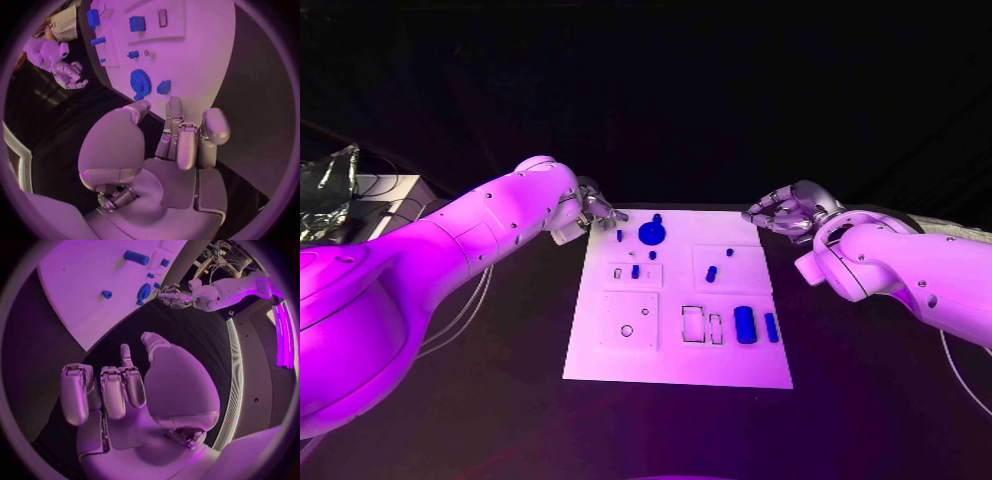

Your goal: Assemble the parts on the task board

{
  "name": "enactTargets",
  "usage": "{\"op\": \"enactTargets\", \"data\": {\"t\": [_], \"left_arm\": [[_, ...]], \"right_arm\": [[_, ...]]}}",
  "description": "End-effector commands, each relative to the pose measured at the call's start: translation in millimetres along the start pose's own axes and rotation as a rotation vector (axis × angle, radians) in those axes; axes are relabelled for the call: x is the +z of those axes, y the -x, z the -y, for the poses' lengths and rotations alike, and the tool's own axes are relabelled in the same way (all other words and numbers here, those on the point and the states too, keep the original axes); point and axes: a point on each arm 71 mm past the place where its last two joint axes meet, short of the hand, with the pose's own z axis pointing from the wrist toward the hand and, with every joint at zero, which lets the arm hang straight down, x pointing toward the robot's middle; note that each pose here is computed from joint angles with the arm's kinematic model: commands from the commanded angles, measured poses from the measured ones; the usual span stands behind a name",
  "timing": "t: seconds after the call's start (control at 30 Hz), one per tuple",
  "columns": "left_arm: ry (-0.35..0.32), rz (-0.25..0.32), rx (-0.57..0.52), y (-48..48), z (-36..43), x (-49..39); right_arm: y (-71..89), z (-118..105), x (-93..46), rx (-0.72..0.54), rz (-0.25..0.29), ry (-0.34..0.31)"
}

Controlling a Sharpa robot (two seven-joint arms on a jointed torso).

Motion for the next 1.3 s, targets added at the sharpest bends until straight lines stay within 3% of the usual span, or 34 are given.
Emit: {"op": "enactTargets", "data": {"t": [0.03,0.63,1.3], "left_arm": [[0.006,-0.036,0.035,-3.3,0.7,0.3],[0.056,-0.096,0.108,-9.0,-2.0,-0.9],[0.034,-0.09,0.081,-10.4,2.3,-0.6]], "right_arm": [[3.1,-3.7,0.0,0.009,0.036,0.044],[5.4,-3.3,0.5,0.008,0.045,0.046],[3.9,-3.2,1.7,0.003,0.036,0.037]]}}
